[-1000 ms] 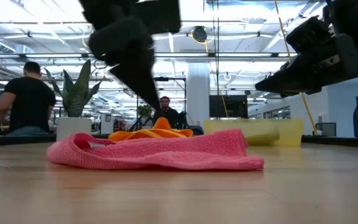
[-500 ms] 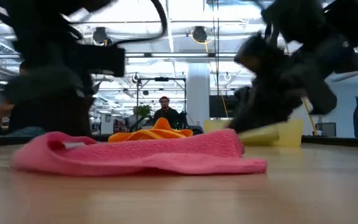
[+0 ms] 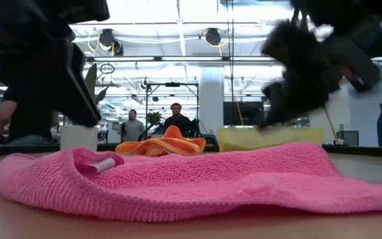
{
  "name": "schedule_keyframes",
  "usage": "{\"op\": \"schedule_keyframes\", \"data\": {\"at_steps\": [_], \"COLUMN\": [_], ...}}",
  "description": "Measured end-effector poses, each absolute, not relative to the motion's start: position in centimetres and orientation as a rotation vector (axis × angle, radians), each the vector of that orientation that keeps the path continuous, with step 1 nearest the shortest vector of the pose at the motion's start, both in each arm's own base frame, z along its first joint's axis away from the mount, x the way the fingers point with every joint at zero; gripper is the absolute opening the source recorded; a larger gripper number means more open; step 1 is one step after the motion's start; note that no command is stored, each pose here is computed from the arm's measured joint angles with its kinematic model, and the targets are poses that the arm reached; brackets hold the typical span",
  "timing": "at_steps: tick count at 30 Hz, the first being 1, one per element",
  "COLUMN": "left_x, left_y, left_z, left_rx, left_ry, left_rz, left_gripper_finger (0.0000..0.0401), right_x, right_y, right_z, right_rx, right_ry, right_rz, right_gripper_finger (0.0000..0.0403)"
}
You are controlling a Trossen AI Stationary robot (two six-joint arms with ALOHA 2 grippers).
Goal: Fold microfiber towels
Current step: Fold the pink kitchen towel
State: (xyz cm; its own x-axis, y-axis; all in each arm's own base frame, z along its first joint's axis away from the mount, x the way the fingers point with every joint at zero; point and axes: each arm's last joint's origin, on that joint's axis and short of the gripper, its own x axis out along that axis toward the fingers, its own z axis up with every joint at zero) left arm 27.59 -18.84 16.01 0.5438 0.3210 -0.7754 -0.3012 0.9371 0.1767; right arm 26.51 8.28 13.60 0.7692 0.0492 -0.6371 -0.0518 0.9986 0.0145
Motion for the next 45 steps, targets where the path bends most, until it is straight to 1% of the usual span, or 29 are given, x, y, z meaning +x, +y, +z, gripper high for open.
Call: {"op": "schedule_keyframes", "data": {"at_steps": [2,5,8,10,13,16,20,23,25,28,32,34,36,40,45], "left_x": [27.7,28.2,29.2,29.3,30.1,30.6,31.9,32.6,33.0,33.7,35.2,35.8,36.8,38.0,37.9], "left_y": [-17.9,-16.3,-14.9,-13.7,-11.9,-10.3,-9.3,-9.3,-9.5,-10.0,-10.1,-9.7,-9.6,-9.5,-9.6], "left_z": [16.2,15.7,13.9,12.8,11.9,12.0,12.4,13.2,13.6,14.4,14.2,13.3,12.4,10.5,10.7], "left_rx": [-0.001,-0.033,-0.090,-0.087,-0.101,-0.081,-0.048,-0.007,0.009,0.014,-0.034,-0.034,-0.040,-0.058,-0.063], "left_ry": [0.899,0.955,1.041,1.056,0.984,0.970,0.917,0.888,0.870,0.818,0.729,0.720,0.696,0.715,0.764], "left_rz": [0.460,0.499,0.398,0.360,0.352,0.369,0.342,0.308,0.302,0.260,0.080,0.015,-0.060,-0.181,-0.218], "left_gripper_finger": [0.0145,0.0145,0.0145,0.0145,0.0145,0.0145,0.0145,0.0145,0.0145,0.0145,0.0145,0.0140,0.0125,0.0079,0.0025], "right_x": [26.9,27.1,27.2,27.0,26.5,25.4,24.3,24.2,23.6,23.1,22.3,22.0,21.6,21.5,21.8], "right_y": [8.3,7.8,7.0,6.3,5.1,4.5,4.2,4.2,4.4,5.1,6.2,6.4,6.4,6.2,6.1], "right_z": [13.8,12.7,11.2,10.0,9.8,10.0,11.2,13.1,13.4,13.3,12.1,11.5,11.3,10.6,10.6], "right_rx": [0.016,0.022,0.017,0.015,0.054,0.029,-0.124,-0.171,-0.149,-0.058,0.027,0.039,0.050,0.041,0.038], "right_ry": [0.608,0.616,0.702,0.789,0.875,0.962,0.921,0.802,0.771,0.699,0.565,0.512,0.476,0.512,0.509], "right_rz": [0.033,0.013,-0.008,-0.044,-0.136,-0.228,-0.388,-0.456,-0.424,-0.287,-0.014,0.061,0.087,0.079,0.070], "right_gripper_finger": [0.0000,0.0000,0.0000,0.0000,0.0000,0.0000,0.0000,0.0000,0.0000,0.0000,0.0000,0.0000,0.0000,0.0000,0.0000]}}
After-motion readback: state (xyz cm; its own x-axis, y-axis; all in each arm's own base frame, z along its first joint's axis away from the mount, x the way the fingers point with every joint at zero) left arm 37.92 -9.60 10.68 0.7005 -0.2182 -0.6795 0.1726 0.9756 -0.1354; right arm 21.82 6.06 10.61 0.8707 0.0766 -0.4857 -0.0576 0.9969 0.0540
